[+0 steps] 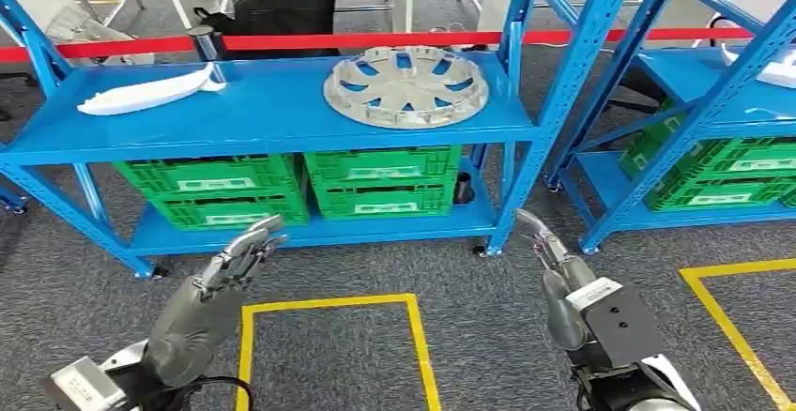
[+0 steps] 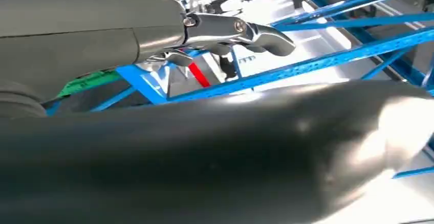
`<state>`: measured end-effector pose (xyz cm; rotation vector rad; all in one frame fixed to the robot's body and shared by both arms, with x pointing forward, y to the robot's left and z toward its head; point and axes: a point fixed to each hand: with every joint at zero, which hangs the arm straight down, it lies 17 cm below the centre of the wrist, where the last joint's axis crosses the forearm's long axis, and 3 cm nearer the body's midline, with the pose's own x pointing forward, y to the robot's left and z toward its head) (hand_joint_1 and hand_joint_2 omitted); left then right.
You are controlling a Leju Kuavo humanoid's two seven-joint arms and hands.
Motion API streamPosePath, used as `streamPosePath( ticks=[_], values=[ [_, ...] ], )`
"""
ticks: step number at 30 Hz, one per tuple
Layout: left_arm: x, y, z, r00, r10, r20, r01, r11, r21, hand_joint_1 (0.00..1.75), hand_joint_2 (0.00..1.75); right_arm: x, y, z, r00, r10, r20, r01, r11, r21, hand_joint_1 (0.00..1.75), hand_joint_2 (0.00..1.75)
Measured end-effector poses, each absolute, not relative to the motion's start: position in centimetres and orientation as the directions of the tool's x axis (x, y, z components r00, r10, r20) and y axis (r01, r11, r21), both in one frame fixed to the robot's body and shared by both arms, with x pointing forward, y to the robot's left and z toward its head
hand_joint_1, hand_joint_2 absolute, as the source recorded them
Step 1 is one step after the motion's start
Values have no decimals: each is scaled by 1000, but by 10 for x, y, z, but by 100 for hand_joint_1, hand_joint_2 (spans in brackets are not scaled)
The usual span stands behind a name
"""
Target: Take the parts from the cabinet and place them on the table.
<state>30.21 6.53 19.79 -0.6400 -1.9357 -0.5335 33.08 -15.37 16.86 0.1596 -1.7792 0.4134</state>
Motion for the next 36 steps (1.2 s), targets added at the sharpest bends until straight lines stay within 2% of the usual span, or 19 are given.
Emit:
streamPosePath(
  ticks=[36],
  values=[
    [303,67,202,-384,209,900,632,770,90,0,0,334,-155,169,-261,117,958,-323,925,-201,0,0]
  ],
)
